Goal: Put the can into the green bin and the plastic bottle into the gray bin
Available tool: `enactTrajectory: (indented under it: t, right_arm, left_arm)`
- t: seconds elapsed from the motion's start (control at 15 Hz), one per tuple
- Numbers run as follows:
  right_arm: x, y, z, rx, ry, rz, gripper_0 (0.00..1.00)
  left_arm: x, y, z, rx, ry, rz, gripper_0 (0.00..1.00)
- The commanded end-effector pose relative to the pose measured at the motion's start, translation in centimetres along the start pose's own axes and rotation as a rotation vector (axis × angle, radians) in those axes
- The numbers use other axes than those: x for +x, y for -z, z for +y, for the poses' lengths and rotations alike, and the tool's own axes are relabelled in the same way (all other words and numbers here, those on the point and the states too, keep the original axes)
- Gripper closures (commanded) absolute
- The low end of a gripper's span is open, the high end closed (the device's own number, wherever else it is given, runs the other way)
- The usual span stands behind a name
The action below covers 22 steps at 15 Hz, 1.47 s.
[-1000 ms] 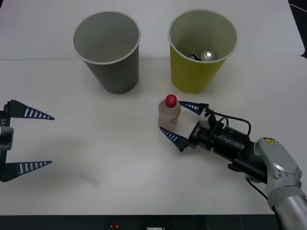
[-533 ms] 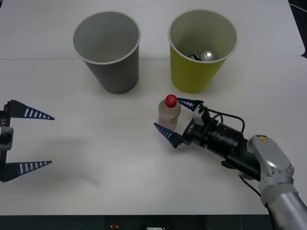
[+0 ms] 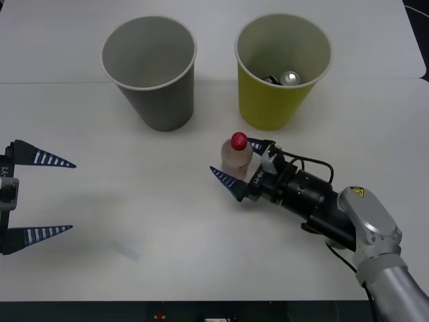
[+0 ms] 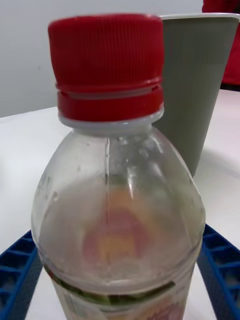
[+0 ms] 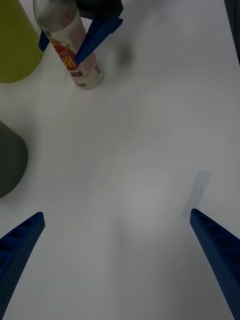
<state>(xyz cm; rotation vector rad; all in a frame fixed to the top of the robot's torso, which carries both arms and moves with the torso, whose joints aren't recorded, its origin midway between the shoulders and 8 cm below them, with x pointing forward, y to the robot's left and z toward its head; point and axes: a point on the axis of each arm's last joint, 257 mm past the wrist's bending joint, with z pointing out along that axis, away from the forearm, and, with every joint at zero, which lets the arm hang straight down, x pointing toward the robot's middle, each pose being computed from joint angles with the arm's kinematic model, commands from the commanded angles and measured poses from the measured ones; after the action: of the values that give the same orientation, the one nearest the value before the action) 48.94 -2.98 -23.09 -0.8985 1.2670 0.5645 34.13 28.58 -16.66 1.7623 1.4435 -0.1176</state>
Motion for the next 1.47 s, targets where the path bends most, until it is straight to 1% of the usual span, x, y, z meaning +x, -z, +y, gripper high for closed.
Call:
enactTrajectory:
  t: [0.07,0.53,0.73,0.8,0.93,1.0,1.07,1.13,1.2,1.33,1.47]
  right_arm:
    - [-0.2,-0.2,0.0,0.001,0.003,-0.005,1.0]
    - [-0.5,-0.2,-0.1,0.0,0.0,-0.01,1.0]
    - [-0.5,-0.2,0.1,-0.004,-0.01,-0.012,1.0]
    - [-0.5,-0.1,0.0,-0.006,-0.01,-0.008,1.0]
    - [-0.5,0.4,-0.3,-0.018,0.005,0.004,1.0]
    - [-0.6,1.0,-0.5,-0.034,0.012,0.017,1.0]
    - [-0.9,1.5,-0.5,-0.055,0.008,0.028,1.0]
    - [-1.2,2.4,-0.5,-0.076,0.016,0.053,1.0]
    - [-1.4,3.0,-0.5,-0.084,0.024,0.071,1.0]
    - [-1.9,4.5,-0.7,-0.085,0.045,0.116,1.0]
    - [-2.4,5.7,-1.0,-0.084,0.077,0.162,1.0]
  left_arm:
    - [0.0,0.0,0.0,0.0,0.0,0.0,0.0]
    - [0.0,0.0,0.0,0.0,0.0,0.0,0.0]
    - [0.0,0.0,0.0,0.0,0.0,0.0,0.0]
    - [0.0,0.0,0.0,0.0,0.0,0.0,0.0]
    - [0.0,0.0,0.0,0.0,0.0,0.0,0.0]
    - [0.0,0.0,0.0,0.0,0.0,0.0,0.0]
    - [0.0,0.0,0.0,0.0,0.0,0.0,0.0]
    - [0.0,0.0,0.0,0.0,0.0,0.0,0.0]
    - [0.0,0.0,0.0,0.0,0.0,0.0,0.0]
    - [0.0,0.0,0.0,0.0,0.0,0.0,0.0]
    - [0.0,0.0,0.0,0.0,0.0,0.0,0.0]
